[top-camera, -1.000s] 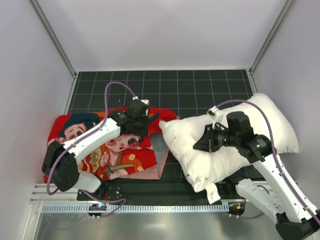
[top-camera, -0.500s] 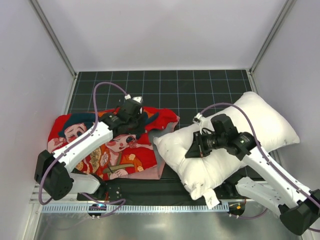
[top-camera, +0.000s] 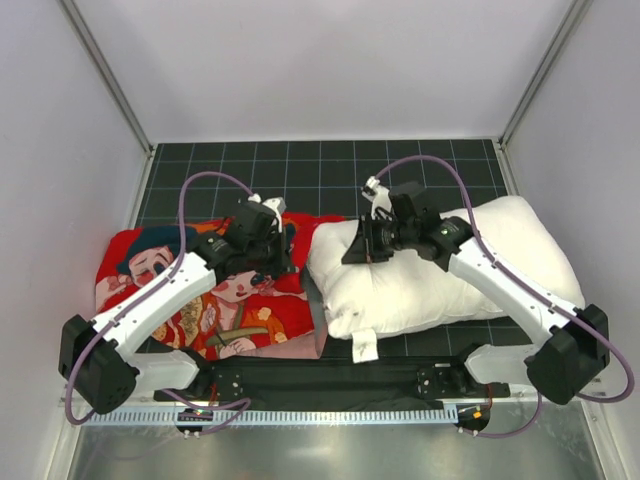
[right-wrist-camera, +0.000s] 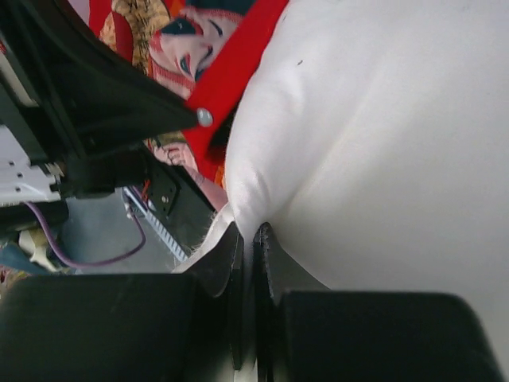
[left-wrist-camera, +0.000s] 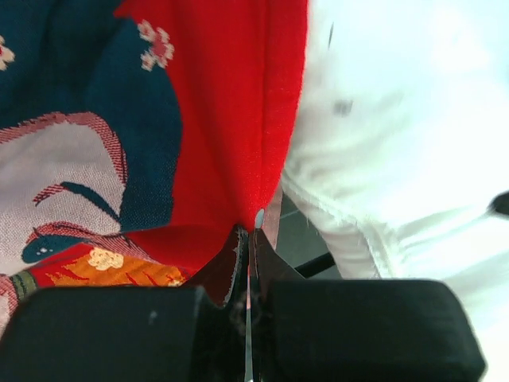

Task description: Put the pillow into the pillowcase

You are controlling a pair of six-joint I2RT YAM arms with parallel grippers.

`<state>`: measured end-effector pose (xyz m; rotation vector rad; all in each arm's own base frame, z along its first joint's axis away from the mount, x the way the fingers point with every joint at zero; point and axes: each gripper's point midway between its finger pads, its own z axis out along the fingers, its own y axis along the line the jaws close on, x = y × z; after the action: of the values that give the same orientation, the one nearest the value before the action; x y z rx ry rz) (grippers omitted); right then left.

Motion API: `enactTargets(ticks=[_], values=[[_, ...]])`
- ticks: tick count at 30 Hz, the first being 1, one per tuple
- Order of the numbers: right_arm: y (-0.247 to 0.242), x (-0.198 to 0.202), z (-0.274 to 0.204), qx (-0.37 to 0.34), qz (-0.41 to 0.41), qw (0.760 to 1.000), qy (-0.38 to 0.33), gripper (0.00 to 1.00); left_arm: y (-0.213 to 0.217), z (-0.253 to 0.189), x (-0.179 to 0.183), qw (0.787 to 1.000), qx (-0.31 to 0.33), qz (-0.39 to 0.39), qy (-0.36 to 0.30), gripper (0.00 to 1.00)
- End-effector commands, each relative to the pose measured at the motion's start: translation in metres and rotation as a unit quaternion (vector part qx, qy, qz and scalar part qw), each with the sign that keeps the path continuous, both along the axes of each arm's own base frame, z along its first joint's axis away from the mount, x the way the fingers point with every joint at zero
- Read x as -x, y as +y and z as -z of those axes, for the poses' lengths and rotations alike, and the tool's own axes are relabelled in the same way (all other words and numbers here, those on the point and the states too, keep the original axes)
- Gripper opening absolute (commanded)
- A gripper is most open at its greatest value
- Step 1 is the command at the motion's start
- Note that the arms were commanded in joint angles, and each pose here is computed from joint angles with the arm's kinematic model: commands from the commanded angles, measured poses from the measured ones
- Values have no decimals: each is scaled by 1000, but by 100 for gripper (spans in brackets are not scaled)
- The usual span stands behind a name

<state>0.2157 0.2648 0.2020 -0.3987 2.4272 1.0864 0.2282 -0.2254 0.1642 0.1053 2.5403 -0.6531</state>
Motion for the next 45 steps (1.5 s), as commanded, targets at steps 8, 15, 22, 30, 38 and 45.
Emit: enactTargets(ticks=[8, 15, 22, 30, 38, 45], values=[[45, -73, -1, -31, 31, 998, -47, 4, -13, -21, 21, 997, 58, 47, 9, 0], [35, -99, 52, 29, 95, 994, -48, 4, -19, -44, 29, 994, 93, 64, 2, 0], [15, -118, -17, 35, 154, 973, -170, 4, -22, -61, 42, 989, 124, 78, 4, 0], [26, -115, 38, 90, 136, 972, -169, 8, -28, -67, 52, 983, 153, 97, 14, 0], [36, -56, 19, 9, 45, 982, -182, 71, -27, -58, 47, 986, 139, 89, 20, 0], [16, 13, -38, -76, -30, 970, -227, 85, -25, -47, 44, 988, 129, 80, 22, 0]])
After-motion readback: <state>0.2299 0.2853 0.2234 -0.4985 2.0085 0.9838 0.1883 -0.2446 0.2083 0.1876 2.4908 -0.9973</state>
